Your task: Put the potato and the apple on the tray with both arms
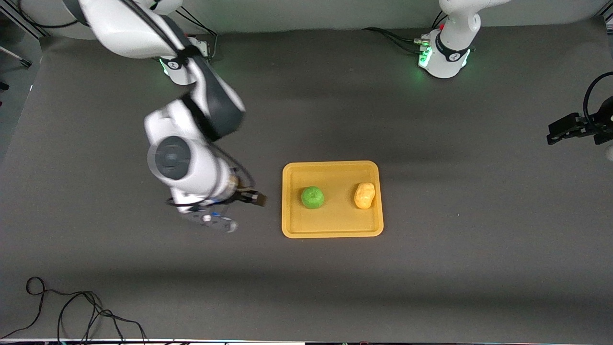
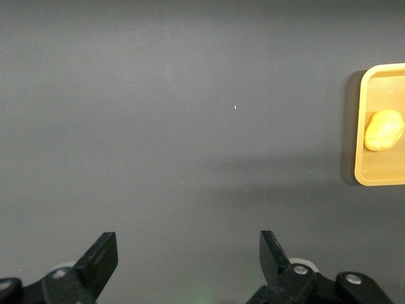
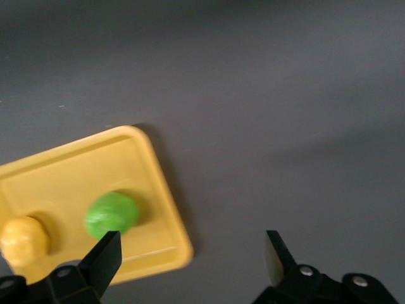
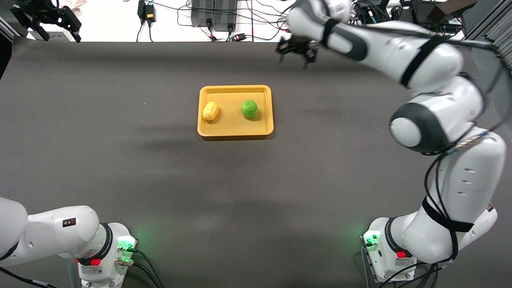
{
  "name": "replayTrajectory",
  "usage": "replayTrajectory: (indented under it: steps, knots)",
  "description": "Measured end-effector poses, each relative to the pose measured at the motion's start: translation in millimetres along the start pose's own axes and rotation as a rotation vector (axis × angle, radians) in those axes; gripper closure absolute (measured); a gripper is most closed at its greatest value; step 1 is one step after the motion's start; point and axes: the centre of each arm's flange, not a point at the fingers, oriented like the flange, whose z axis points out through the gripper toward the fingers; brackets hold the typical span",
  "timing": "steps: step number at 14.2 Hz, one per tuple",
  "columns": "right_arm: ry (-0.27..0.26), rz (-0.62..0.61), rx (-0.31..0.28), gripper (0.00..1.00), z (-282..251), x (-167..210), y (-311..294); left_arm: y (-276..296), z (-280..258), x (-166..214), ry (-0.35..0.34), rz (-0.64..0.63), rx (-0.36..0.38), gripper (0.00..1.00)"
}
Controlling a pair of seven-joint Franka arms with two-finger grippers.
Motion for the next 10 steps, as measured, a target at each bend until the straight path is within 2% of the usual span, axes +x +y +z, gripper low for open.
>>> replayTrajectory:
  steps: [4,7,10]
  knots:
    - [0.011,-0.157,-0.026,0.0,-37,10,101,3,-2,2,0.013,0.005,-0.001,0.0]
    - [0.048,-0.154,-0.008,0.0,-98,-14,139,1,-6,2,0.024,0.002,0.003,0.0]
    - [0.033,-0.137,0.003,0.0,-142,-30,180,-11,-9,1,0.039,-0.02,0.006,0.0]
